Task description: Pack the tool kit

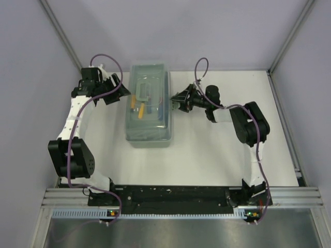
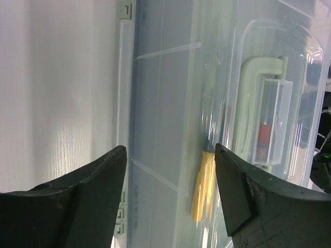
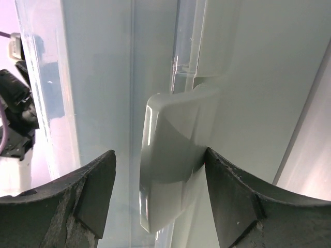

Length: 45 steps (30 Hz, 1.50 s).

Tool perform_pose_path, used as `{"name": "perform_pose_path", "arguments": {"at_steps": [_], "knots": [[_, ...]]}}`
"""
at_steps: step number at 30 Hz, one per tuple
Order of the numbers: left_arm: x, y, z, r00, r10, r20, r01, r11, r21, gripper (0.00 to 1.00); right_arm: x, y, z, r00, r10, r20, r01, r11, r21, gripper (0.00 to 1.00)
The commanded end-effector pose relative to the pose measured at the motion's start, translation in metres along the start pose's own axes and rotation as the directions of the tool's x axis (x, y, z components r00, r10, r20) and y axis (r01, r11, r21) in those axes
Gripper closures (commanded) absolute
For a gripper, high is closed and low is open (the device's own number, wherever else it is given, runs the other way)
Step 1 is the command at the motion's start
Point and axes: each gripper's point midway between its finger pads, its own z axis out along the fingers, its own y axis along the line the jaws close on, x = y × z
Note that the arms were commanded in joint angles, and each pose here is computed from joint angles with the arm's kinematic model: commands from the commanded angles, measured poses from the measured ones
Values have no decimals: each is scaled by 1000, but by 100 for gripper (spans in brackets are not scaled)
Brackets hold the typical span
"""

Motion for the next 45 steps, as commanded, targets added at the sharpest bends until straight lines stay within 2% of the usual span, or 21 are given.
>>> {"name": "perform_pose_path", "arguments": {"at_steps": [1, 18, 31, 45], "knots": [[60, 41, 20, 975, -38, -217, 7, 990, -142, 28, 9, 58, 3, 977, -208, -52, 208, 978, -9, 33], [69, 40, 33, 967, -57, -250, 29, 993, -115, 29, 33, 57, 25, 947, -271, -174, 302, 935, 185, 36], [76, 36, 38, 962, -58, -268, 35, 995, -90, 30, 33, 63, 29, 956, -236, -175, 270, 941, 204, 41], [78, 37, 41, 959, -59, -276, 37, 996, -84, 31, 36, 92, 30, 957, -236, -169, 263, 952, 160, 41]]}}
